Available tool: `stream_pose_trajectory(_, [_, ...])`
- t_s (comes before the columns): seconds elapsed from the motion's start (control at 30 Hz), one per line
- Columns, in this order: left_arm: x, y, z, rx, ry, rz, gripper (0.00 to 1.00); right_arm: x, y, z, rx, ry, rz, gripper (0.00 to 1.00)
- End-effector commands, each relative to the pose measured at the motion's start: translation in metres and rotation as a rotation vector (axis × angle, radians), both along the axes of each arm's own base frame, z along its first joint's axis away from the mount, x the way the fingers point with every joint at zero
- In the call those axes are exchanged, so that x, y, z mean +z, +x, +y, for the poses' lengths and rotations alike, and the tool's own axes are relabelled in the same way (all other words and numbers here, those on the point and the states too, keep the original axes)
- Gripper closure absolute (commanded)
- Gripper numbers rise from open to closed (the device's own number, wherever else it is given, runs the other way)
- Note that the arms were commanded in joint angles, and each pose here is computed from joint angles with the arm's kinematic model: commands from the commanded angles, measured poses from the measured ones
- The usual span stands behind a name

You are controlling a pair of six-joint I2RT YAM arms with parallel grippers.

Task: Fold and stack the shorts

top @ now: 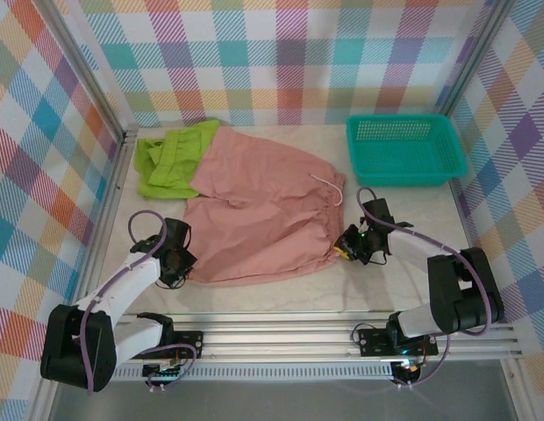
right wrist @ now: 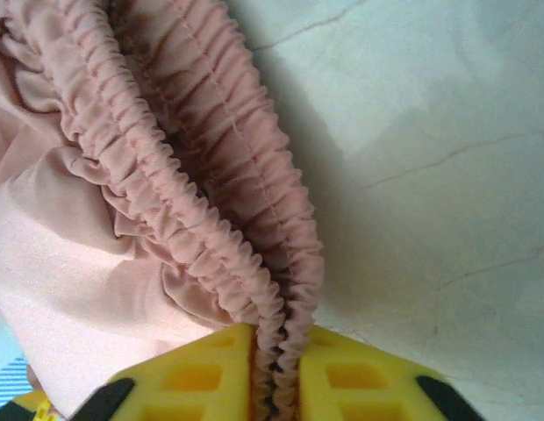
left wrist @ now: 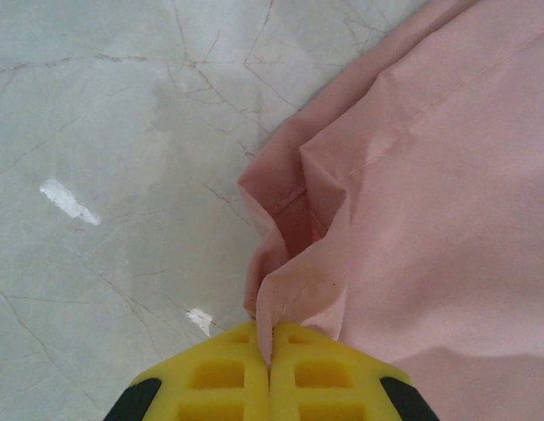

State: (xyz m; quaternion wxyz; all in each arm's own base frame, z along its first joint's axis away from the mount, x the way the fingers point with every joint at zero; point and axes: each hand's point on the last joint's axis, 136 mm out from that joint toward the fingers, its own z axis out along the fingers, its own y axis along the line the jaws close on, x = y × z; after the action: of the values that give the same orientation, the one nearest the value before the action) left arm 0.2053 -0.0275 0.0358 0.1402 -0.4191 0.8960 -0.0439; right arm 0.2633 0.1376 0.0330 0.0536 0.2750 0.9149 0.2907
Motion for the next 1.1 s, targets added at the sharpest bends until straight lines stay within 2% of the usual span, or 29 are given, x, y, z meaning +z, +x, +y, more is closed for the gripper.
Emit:
stream_pose_trajectory(0.0, [0.019, 0.007, 0.003, -0.018, 0.03, -0.062, 1.0, 0.009, 0.001, -0.001, 0.003, -0.012, -0.03, 0.89])
stream_pose_trajectory(0.17, [0.069, 0.016, 0.016, -0.01, 0.091, -0.163, 1.0, 0.031, 0.002, -0.004, 0.015, -0.028, -0.083, 1.0])
stream_pose_trajectory(0.43, [0.159, 0.011, 0.038, 0.02, 0.155, -0.333, 1.0, 0.097, -0.007, -0.003, 0.035, 0.01, -0.218, 1.0])
stream_pose_trajectory(0.87, [0.325, -0.015, 0.062, 0.027, 0.258, -0.668, 1.0, 0.202, -0.058, -0.006, 0.067, 0.085, -0.394, 1.0])
stream_pose_trajectory(1.0, [0.358, -0.018, 0.065, 0.014, 0.284, -0.731, 1.0, 0.217, -0.069, -0.009, 0.06, 0.084, -0.415, 1.0])
stream_pose_trajectory(1.07, [0.362, -0.012, 0.063, -0.002, 0.287, -0.739, 1.0, 0.216, -0.07, -0.01, 0.053, 0.087, -0.401, 1.0])
